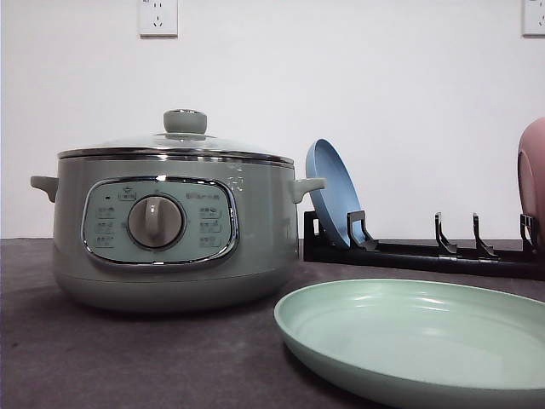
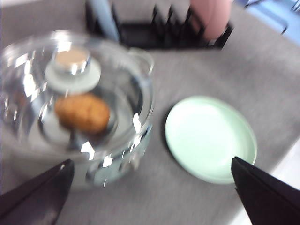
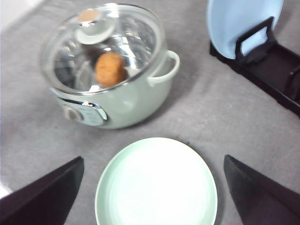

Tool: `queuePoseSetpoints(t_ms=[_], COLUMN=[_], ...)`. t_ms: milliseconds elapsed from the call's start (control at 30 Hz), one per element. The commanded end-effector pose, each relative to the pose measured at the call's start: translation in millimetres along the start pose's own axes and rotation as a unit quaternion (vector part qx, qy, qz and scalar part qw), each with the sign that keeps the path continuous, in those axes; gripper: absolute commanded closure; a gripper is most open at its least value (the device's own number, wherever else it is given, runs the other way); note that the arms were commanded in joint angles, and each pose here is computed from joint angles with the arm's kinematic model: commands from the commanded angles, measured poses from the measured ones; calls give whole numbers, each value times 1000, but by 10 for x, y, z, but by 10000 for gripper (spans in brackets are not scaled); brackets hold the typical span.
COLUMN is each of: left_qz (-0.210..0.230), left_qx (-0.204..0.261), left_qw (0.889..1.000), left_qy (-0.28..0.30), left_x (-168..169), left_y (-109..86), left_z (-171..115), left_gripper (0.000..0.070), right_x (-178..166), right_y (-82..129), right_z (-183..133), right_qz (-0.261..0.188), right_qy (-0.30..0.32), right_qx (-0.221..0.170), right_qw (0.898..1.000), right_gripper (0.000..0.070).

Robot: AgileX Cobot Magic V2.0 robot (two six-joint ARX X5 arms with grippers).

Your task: Transfer potato from steamer to green plate

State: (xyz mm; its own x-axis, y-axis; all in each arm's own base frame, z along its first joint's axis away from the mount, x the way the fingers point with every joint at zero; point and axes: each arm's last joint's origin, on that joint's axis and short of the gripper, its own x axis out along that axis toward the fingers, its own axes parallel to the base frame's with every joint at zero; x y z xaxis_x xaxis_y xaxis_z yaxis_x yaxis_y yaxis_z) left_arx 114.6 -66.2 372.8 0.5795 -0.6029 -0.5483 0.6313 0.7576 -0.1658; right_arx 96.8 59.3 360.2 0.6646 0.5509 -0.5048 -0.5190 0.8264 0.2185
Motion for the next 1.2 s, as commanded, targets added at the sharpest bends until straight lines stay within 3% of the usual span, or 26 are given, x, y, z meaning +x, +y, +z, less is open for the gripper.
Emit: queuePoseSetpoints(t_ms=[0,167,400,767,1167], left_qz=[12,37,64,119,120], left_qx=[-9,-28,-33,-12,-2], left_qw=[1000,996,990,975,975], left_qy=[11,82,120,188,186], left_x=[-4,95,365,1181,1872], left_y=[0,41,131,399,598], left_z=[86,300,726,1101,1253], left_gripper=[0,0,0,0,0], right_x=[-58,-124,-130,-128,-117], right_y=[18,23,22,20,13], right_z=[12,-20,-33,-42,-63], right_qz=[6,7,7,5,0], right_qy=[-13,-17,-12,-8,1], right_qx=[3,12,16,16,8], right_qw=[1000,1000,1000,1000,1000], right_gripper=[98,98,98,98,98])
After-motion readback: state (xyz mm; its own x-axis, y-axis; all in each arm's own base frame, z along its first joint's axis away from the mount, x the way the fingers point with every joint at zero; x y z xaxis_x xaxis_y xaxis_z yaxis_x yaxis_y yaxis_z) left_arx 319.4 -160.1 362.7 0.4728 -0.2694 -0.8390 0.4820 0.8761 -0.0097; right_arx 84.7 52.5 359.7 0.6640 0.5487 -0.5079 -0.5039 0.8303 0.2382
